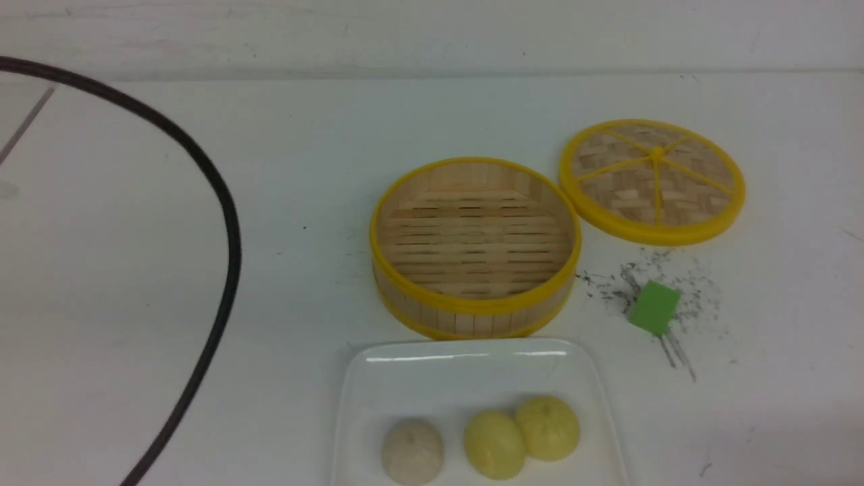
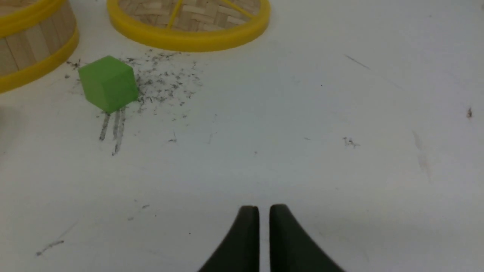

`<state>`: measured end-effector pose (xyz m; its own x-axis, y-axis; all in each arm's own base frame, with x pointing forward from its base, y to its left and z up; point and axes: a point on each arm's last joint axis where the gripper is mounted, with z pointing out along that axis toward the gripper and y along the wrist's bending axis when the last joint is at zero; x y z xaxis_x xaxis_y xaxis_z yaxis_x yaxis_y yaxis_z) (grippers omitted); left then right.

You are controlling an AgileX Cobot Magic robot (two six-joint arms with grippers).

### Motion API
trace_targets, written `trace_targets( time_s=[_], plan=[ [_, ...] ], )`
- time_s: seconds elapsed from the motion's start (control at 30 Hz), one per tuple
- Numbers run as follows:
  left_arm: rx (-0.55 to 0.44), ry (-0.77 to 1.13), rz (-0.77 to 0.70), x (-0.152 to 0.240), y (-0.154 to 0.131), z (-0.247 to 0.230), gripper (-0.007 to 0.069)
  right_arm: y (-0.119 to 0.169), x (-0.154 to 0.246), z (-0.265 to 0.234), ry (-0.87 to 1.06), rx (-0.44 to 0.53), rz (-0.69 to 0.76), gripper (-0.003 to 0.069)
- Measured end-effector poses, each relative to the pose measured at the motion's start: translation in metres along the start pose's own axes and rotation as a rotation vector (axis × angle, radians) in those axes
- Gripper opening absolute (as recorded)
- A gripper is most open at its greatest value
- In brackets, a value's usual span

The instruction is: Put the steamed buns into the plate on the white tablecloth.

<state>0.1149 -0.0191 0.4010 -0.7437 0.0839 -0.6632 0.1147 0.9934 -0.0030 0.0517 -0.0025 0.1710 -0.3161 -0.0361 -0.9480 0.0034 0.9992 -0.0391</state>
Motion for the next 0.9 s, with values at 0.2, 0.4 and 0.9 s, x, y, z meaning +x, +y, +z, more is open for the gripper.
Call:
trace_targets(
  time_s=[0.2, 0.4, 0.9],
  plan=[
    [0.004, -0.012, -0.016, 0.0, 0.0, -0.001, 0.0094, 0.0, 0.0, 0.0, 0.001, 0.0, -0.004, 0.008],
    [0.029, -0.086, -0.063, -0.006, -0.002, -0.001, 0.0097, 0.002, 0.0, 0.0, 0.0, -0.025, 0.052, 0.0081],
    [0.084, -0.175, -0.077, 0.051, 0.001, -0.045, 0.0002, 0.003, 0.0, 0.0, 0.001, -0.035, 0.077, 0.0089]
  ],
)
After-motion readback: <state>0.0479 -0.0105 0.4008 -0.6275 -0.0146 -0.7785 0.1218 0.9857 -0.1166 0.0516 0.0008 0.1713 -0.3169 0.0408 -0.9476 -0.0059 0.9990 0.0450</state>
